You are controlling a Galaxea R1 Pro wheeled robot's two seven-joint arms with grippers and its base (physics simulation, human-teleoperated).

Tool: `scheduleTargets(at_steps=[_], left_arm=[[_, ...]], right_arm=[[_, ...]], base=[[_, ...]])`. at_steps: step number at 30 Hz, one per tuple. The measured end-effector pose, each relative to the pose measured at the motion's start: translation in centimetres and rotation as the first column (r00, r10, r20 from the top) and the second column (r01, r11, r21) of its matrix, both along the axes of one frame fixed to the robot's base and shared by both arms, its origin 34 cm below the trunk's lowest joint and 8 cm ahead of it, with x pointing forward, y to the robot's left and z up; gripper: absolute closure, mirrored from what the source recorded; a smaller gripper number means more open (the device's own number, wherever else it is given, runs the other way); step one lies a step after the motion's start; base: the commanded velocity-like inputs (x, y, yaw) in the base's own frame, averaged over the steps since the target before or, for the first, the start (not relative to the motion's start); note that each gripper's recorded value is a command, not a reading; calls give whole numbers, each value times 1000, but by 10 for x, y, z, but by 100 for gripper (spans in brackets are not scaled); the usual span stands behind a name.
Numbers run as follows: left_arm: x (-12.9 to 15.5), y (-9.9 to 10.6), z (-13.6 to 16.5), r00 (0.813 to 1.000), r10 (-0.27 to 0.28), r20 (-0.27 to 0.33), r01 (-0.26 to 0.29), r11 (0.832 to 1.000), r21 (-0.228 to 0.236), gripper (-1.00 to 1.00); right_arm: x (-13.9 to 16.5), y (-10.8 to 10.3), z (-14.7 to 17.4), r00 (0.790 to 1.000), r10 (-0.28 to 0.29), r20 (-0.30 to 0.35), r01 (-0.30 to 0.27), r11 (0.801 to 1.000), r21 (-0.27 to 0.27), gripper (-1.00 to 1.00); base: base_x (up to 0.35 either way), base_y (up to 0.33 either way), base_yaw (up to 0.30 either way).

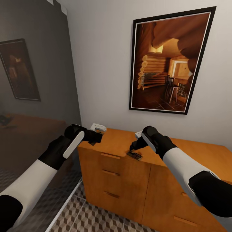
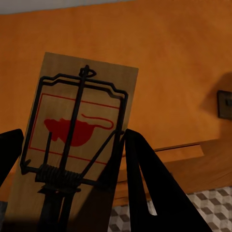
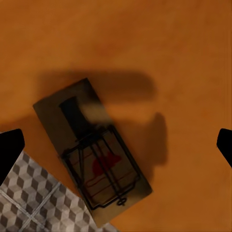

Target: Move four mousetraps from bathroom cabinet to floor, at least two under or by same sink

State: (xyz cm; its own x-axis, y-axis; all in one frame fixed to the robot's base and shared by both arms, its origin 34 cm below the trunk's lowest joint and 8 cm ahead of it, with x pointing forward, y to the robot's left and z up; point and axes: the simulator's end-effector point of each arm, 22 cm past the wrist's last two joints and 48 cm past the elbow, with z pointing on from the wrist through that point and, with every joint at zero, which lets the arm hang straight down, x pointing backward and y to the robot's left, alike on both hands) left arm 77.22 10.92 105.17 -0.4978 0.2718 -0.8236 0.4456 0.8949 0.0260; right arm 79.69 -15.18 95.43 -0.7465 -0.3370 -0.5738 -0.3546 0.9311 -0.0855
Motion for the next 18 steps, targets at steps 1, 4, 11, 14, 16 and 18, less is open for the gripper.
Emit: scheduleTargets(at_steps=[1, 4, 11, 14, 16, 18], left_arm=[[0, 0, 0, 1000, 0, 0, 0, 1000, 0, 100], [0, 0, 0, 1000, 0, 0, 0, 1000, 0, 100], [0, 0, 0, 1000, 0, 0, 0, 1000, 0, 100], [0, 0, 0, 1000, 0, 0, 0, 1000, 0, 100], [0, 0, 0, 1000, 0, 0, 0, 1000, 0, 100], [0, 0, 0, 1000, -1, -1, 1, 1000, 0, 100]], right_arm=[[0, -1, 0, 1000, -1, -1, 1, 1000, 0, -100], [0, -3, -2, 1000, -6, -7, 6, 1000, 1, -100], [-8, -16, -31, 997, -39, -71, 38, 999, -15, -100], [-9, -20, -39, 996, -45, -81, 44, 999, -16, -100], [-10, -21, -41, 995, -46, -84, 44, 999, -15, -100], [-10, -21, -42, 995, -45, -86, 44, 999, -13, -100]], base=[[0, 0, 0], [0, 0, 0], [0, 0, 0], [0, 0, 0], [0, 0, 0], [0, 0, 0]])
